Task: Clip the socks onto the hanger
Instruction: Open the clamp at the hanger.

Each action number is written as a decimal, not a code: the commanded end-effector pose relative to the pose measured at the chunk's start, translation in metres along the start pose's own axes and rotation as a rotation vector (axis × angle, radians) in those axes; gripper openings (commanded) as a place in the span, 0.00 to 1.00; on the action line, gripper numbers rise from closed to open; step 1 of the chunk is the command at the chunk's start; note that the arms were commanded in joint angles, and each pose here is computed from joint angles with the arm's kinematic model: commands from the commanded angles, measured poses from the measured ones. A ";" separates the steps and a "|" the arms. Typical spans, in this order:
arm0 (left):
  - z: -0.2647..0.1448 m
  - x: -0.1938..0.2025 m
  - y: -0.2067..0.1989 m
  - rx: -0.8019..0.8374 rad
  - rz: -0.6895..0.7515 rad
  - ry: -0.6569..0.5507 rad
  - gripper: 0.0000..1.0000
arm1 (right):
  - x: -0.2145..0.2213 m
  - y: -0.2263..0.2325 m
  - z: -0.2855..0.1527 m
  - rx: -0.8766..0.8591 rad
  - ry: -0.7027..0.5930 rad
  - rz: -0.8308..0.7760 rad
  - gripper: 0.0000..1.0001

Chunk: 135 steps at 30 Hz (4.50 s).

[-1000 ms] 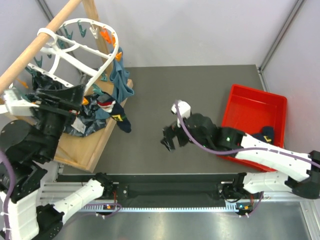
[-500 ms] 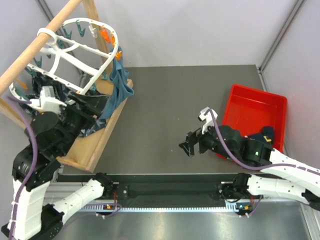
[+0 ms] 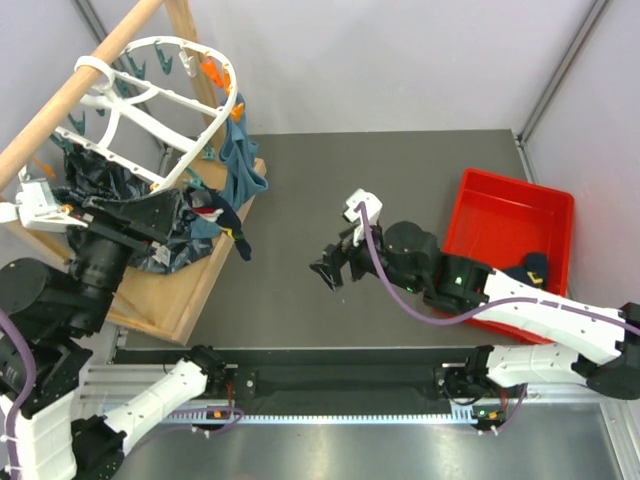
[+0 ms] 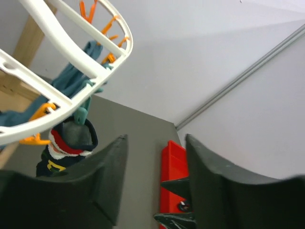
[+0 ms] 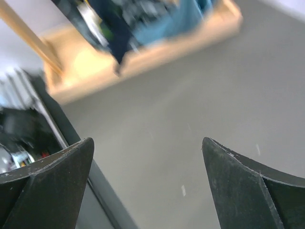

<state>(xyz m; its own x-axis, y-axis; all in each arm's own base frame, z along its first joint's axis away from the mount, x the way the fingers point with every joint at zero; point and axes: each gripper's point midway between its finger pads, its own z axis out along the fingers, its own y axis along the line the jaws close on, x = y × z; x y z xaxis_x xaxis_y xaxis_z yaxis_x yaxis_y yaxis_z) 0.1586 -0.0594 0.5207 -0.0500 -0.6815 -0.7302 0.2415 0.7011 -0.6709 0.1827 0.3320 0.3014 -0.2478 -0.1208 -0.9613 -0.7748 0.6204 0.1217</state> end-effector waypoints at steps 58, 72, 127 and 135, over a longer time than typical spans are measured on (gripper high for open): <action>-0.012 -0.032 0.041 -0.192 0.148 -0.146 0.63 | -0.188 0.164 0.167 -0.245 -0.778 -0.135 0.69; -0.017 -0.032 0.038 -0.172 0.116 -0.136 0.68 | -0.180 0.169 0.181 -0.260 -0.780 -0.080 0.54; -0.002 0.000 0.050 -0.202 0.109 -0.060 0.56 | -0.186 0.162 0.160 -0.318 -0.608 -0.165 0.03; 0.014 0.005 0.050 -0.222 0.108 -0.062 0.56 | -0.181 0.176 0.151 -0.421 -0.459 -0.277 0.03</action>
<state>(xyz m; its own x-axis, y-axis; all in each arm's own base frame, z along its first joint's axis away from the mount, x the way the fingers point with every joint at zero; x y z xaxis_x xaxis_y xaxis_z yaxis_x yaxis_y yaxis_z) 0.1716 -0.0260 0.4834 0.0185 -0.6022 -0.7981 0.0406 0.7980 -0.6013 0.1974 0.5948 0.4359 0.1682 0.2052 -0.9642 -0.9407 0.3258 -0.0948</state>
